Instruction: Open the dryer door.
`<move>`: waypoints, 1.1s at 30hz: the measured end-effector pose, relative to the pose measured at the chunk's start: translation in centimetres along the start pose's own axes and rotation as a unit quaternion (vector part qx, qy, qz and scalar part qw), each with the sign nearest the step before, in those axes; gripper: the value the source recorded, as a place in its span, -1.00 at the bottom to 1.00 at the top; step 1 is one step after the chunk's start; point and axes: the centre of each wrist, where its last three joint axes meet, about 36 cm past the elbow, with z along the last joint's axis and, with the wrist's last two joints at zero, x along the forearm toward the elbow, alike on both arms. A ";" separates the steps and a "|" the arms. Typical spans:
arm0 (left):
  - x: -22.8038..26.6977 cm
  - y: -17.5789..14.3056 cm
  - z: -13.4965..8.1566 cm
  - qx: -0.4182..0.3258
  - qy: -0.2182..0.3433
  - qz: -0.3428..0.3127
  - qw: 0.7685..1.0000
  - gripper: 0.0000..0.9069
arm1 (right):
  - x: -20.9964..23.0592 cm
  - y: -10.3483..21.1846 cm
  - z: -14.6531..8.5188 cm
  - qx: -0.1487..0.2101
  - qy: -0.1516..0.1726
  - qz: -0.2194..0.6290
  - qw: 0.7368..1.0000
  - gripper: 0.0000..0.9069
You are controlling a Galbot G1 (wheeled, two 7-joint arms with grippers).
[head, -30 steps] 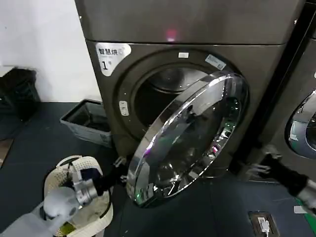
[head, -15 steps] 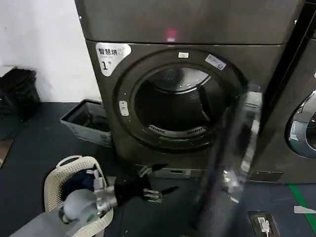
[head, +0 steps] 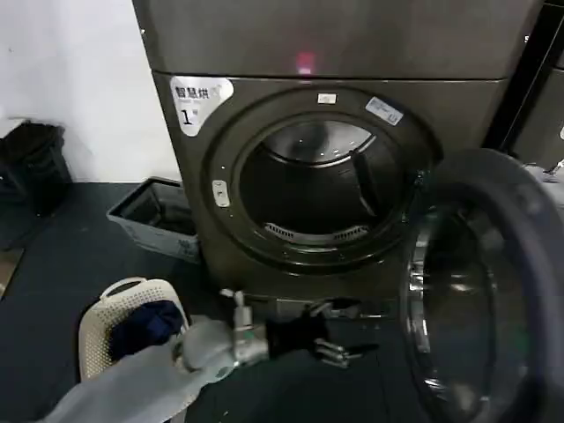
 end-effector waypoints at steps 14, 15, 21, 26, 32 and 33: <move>-9.8 1.8 0.6 -0.015 -0.016 0.043 0.999 1.00 | 1.1 -5.7 -1.6 0.032 -0.012 0.103 0.994 1.00; -10.4 1.9 0.6 -0.017 -0.016 0.046 0.999 1.00 | 1.2 -6.0 -1.7 0.033 -0.014 0.110 0.993 1.00; -13.1 2.4 0.8 -0.021 -0.015 0.055 0.998 1.00 | 1.7 -8.2 -2.8 0.053 -0.021 0.145 0.988 1.00; -15.0 2.6 1.0 -0.026 -0.015 0.060 0.998 1.00 | 2.2 -9.4 -3.4 0.067 -0.026 0.165 0.984 1.00; -17.7 2.6 0.9 -0.031 -0.016 0.066 0.997 1.00 | 2.5 -10.7 -3.9 0.075 -0.034 0.183 0.980 1.00; -18.1 2.6 1.0 -0.030 -0.017 0.066 0.997 1.00 | 2.5 -11.0 -4.0 0.076 -0.036 0.191 0.978 1.00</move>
